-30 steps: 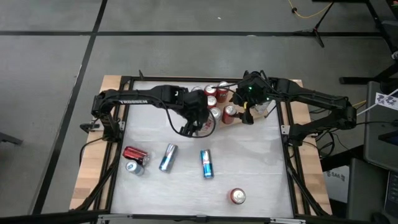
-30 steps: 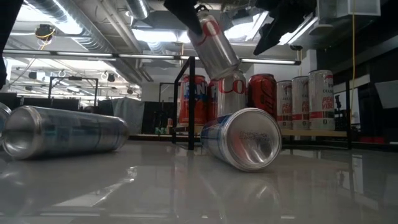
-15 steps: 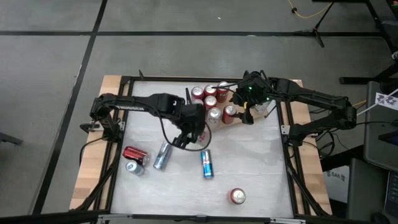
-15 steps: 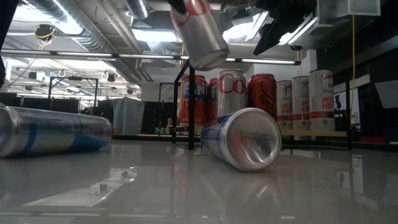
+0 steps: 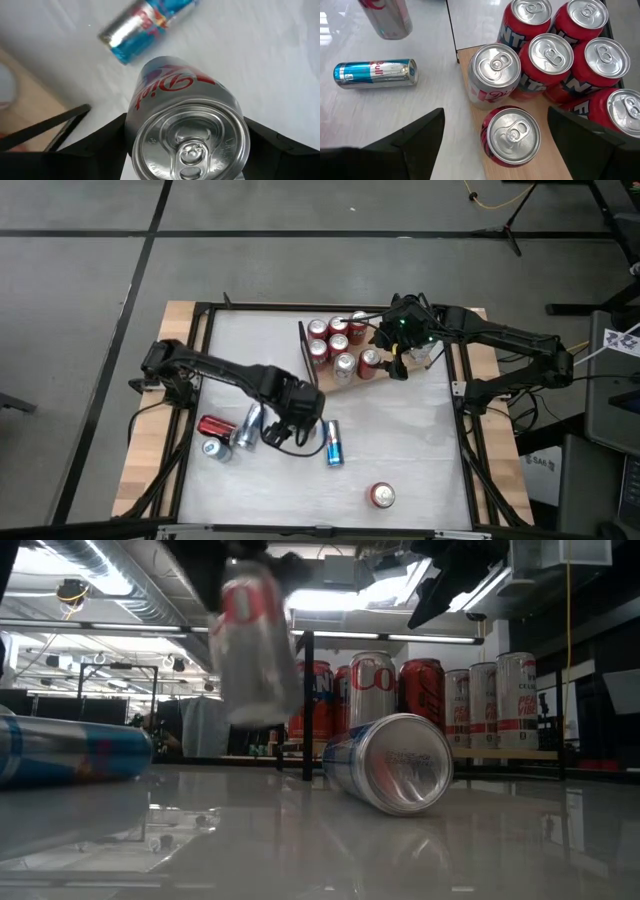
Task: Place canned beverage on shelf
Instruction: Put the white soda can on the shelf
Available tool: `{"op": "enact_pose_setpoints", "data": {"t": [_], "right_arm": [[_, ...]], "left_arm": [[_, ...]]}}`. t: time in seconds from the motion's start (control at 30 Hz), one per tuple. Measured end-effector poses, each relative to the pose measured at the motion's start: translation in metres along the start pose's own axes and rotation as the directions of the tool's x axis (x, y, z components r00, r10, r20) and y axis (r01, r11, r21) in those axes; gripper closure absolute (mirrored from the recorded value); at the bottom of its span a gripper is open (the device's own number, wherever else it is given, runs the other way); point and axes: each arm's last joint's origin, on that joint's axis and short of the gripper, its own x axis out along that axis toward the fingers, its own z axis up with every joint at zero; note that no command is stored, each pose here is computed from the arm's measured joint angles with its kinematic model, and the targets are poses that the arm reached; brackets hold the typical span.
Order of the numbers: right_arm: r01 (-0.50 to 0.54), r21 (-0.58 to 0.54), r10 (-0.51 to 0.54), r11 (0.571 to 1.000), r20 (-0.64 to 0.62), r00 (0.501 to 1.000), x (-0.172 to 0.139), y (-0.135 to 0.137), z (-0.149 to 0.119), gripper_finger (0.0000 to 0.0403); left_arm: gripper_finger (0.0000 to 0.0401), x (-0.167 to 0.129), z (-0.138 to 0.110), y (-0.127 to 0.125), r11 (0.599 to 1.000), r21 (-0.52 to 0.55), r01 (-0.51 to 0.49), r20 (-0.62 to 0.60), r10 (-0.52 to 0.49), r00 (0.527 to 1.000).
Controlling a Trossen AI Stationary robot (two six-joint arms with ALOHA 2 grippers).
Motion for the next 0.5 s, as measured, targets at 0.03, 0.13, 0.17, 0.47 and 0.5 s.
{"op": "enact_pose_setpoints", "data": {"t": [0.03,0.13,0.17,0.47,0.5], "right_arm": [[0.0,0.0,0.0,1.0,0.0,1.0,0.0,0.0,0.0,0.0061],[0.0,0.0,0.0,1.0,0.0,1.0,0.0,0.0,0.0,0.0061],[0.0,0.0,0.0,1.0,0.0,1.0,0.0,0.0,0.0,0.0061],[0.0,0.0,0.0,1.0,-0.001,1.0,0.0,0.0,0.0,0.0061],[-0.001,0.0,0.001,1.0,-0.001,1.0,0.0,0.0,0.0,0.0061]], "left_arm": [[0.0118,0.005,-0.001,-0.002,1.0,0.006,0.003,-0.004,-0.003,1.0],[0.0118,0.019,-0.008,-0.009,1.0,0.017,0.02,-0.045,-0.019,0.999],[0.0118,0.024,-0.011,-0.012,0.999,0.021,0.028,-0.063,-0.026,0.998],[0.01,0.044,-0.025,-0.022,0.998,0.034,0.056,-0.132,-0.051,0.99],[0.0095,0.044,-0.024,-0.022,0.998,0.034,0.055,-0.129,-0.05,0.99]]}}
